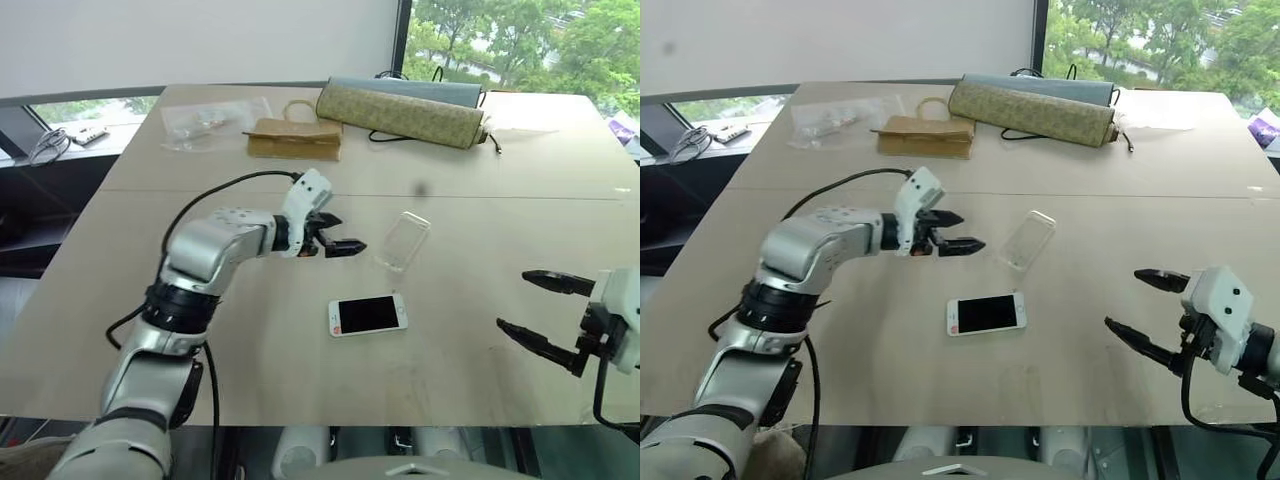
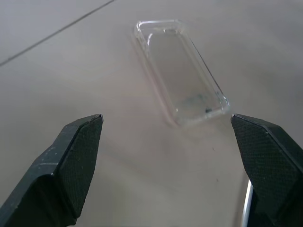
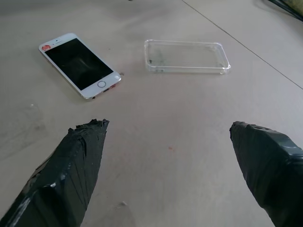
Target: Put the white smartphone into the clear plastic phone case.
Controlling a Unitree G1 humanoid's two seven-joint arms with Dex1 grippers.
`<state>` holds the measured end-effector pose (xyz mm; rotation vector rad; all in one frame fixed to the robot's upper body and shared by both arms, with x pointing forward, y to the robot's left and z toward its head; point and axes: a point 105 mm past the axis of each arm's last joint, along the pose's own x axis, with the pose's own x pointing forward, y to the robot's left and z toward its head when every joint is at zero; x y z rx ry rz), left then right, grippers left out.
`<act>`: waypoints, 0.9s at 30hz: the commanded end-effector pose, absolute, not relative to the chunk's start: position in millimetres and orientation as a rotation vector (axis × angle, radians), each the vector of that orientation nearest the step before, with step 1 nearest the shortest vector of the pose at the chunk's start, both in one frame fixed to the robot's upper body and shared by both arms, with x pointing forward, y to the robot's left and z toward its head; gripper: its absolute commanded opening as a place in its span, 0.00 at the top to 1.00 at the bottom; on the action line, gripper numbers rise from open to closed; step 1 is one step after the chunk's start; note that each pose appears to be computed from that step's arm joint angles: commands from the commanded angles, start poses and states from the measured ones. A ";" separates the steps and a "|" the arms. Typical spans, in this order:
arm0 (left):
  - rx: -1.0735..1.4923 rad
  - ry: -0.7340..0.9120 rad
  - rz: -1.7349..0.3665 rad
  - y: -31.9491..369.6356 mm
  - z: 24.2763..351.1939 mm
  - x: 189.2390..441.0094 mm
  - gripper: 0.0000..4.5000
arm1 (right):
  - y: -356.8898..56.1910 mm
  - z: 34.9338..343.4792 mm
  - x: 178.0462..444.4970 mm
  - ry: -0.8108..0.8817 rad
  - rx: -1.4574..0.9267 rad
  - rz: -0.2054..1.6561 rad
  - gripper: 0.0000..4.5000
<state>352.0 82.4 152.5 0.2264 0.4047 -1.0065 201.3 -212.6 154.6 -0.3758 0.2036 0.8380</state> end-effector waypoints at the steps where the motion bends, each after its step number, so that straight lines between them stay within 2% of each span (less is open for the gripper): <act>1: 0.421 0.224 -1.188 65.3 161.1 350.9 0.00 | -207.5 164.4 199.3 0.150 -0.400 0.827 0.00; 4: 0.650 0.190 -1.369 67.6 140.4 347.5 0.00 | -206.6 163.1 199.0 0.145 -0.396 0.819 0.00; 11: 0.806 0.160 -1.494 53.0 144.0 376.5 0.00 | -202.4 162.0 196.7 0.129 -0.385 0.793 0.00; 18: 0.856 0.194 -1.645 38.6 141.3 372.2 0.00 | -199.9 160.3 192.1 0.122 -0.378 0.762 0.00; 26: 0.939 0.342 -1.647 35.9 112.3 372.5 0.78 | -198.7 158.0 188.8 0.118 -0.376 0.733 0.00; 27: 0.933 0.356 -1.641 35.3 109.8 372.7 0.85 | -198.6 157.8 188.5 0.117 -0.376 0.730 0.00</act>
